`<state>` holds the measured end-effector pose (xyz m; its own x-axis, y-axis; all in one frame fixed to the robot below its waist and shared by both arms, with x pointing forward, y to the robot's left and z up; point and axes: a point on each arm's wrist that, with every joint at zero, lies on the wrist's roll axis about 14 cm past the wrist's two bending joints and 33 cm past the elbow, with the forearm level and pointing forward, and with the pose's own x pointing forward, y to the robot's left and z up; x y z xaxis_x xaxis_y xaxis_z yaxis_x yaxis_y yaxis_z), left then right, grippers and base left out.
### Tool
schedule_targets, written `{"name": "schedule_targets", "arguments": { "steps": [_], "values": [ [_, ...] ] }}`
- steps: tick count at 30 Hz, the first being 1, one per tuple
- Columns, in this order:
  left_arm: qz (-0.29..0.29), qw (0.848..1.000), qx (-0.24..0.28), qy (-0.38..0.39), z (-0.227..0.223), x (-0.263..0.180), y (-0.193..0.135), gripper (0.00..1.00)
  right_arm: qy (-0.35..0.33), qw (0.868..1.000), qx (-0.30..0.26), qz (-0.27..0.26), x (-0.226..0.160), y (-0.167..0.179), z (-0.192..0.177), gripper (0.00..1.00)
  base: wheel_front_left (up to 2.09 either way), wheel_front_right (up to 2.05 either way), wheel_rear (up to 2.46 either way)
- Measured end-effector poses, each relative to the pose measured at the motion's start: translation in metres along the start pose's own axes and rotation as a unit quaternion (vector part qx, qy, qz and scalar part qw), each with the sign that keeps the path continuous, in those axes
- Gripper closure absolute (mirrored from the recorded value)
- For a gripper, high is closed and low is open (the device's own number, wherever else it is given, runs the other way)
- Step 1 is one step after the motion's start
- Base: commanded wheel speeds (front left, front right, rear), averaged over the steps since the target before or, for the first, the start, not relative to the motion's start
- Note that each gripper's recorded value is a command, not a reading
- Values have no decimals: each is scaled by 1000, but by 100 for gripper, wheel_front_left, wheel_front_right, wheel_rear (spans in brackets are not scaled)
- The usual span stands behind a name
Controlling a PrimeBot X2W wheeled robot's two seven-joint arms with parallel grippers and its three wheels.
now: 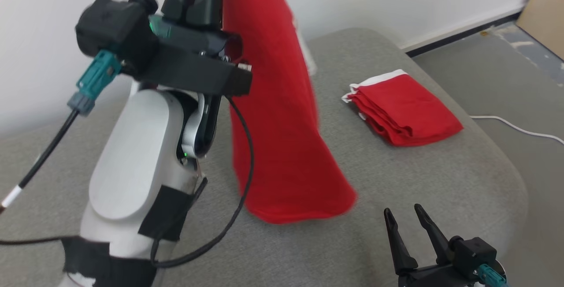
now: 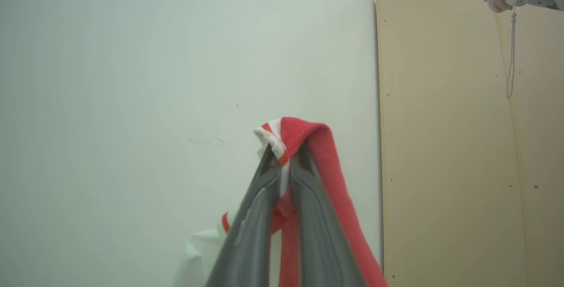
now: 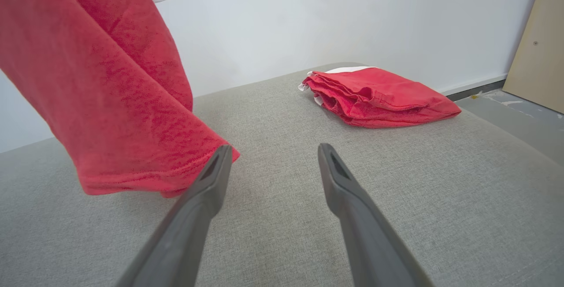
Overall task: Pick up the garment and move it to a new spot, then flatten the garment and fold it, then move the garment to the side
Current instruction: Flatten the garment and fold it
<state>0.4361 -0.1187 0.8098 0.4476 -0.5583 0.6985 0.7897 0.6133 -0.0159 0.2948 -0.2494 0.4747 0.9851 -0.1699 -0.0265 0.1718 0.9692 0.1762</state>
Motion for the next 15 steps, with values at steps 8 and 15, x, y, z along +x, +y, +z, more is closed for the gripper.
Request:
{"name": "schedule_targets", "arguments": {
  "steps": [8, 15],
  "values": [
    [128, 986, -25, 104, -64, -96, 61, 100, 11, 999, 1, 40, 18, 25, -7, 0, 0, 0, 0],
    [293, 926, -19, 238, -106, -262, 123, 100, 27, 995, -1, 97, 37, 61, -18, 0, 0, 0, 0]
  ]
}}
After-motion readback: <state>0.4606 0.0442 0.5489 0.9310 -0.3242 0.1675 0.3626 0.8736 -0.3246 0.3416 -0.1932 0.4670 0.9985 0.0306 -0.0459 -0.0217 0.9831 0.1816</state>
